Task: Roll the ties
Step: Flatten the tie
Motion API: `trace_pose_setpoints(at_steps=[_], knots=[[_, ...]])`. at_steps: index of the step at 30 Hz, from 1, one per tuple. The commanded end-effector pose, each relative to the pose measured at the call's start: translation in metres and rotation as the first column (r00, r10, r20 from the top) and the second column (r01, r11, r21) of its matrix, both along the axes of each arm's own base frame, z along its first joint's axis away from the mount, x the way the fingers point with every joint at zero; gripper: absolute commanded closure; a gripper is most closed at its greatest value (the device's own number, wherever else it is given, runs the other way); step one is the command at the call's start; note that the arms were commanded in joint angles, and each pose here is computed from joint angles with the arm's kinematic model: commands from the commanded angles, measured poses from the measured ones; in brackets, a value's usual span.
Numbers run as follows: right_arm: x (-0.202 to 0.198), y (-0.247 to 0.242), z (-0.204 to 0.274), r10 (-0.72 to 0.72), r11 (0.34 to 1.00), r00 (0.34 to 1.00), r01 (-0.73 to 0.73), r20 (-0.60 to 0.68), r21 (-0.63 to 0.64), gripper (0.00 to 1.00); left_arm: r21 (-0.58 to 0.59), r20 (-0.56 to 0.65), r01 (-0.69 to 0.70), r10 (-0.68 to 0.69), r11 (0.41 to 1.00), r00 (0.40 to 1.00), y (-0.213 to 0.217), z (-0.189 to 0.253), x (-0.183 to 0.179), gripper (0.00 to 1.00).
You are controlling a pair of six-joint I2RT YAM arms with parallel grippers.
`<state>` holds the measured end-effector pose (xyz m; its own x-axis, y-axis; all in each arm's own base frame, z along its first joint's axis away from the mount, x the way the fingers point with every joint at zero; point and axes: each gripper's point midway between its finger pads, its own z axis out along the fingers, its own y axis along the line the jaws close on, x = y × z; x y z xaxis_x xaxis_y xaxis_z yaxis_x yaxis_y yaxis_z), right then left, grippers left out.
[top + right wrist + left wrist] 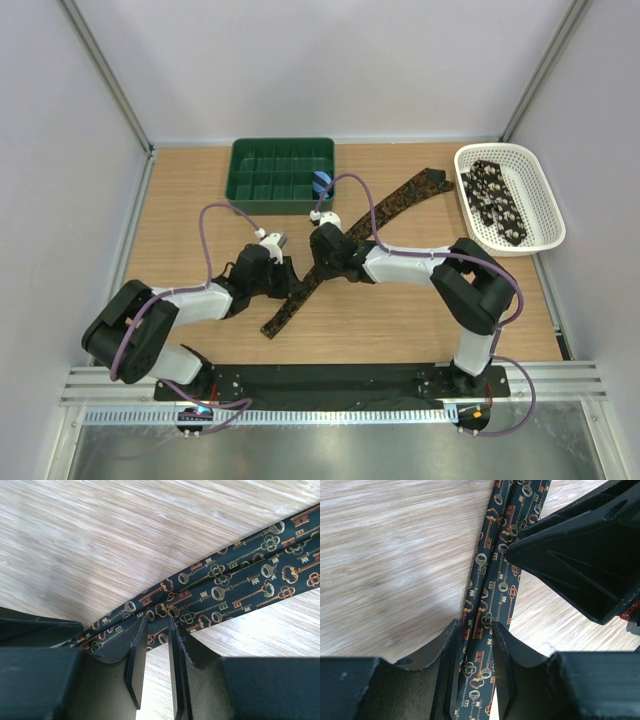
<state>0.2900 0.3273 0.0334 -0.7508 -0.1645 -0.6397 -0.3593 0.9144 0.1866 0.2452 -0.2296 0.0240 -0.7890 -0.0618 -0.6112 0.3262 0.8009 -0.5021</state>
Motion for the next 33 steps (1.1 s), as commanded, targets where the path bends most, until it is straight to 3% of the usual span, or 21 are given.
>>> trace_pose_setpoints(at_steps=[1, 7, 15, 24, 29, 33], knots=[[0.007, 0.008, 0.028, -0.009, 0.997, 0.999, 0.004, 0.053, 0.078, 0.70, 0.024, -0.006, 0.006, -0.006, 1.000, 1.000, 0.007, -0.004, -0.008, 0.65], [-0.011, -0.006, 0.053, 0.015, 0.993, 0.997, -0.024, 0.076, 0.120, 0.67, 0.022, 0.055, -0.044, 0.042, 0.999, 0.998, 0.014, 0.011, 0.000, 0.61], [-0.059, -0.001, 0.018, 0.091, 0.984, 0.995, -0.085, -0.031, 0.159, 0.68, 0.034, 0.039, -0.084, 0.083, 0.996, 0.996, 0.019, 0.008, 0.002, 0.65], [-0.086, 0.024, 0.031, 0.169, 0.967, 0.983, -0.179, 0.070, 0.180, 0.71, -0.009, 0.113, -0.154, 0.154, 0.988, 0.982, 0.031, 0.033, 0.003, 0.66], [-0.122, 0.038, 0.040, 0.315, 0.914, 0.934, -0.346, 0.166, 0.212, 0.70, 0.003, 0.109, -0.292, 0.290, 0.956, 0.951, 0.057, 0.061, 0.001, 0.57], [-0.146, 0.053, 0.040, 0.393, 0.892, 0.893, -0.428, 0.221, 0.144, 0.62, -0.029, 0.154, -0.465, 0.464, 0.885, 0.873, 0.092, 0.103, 0.004, 0.50]])
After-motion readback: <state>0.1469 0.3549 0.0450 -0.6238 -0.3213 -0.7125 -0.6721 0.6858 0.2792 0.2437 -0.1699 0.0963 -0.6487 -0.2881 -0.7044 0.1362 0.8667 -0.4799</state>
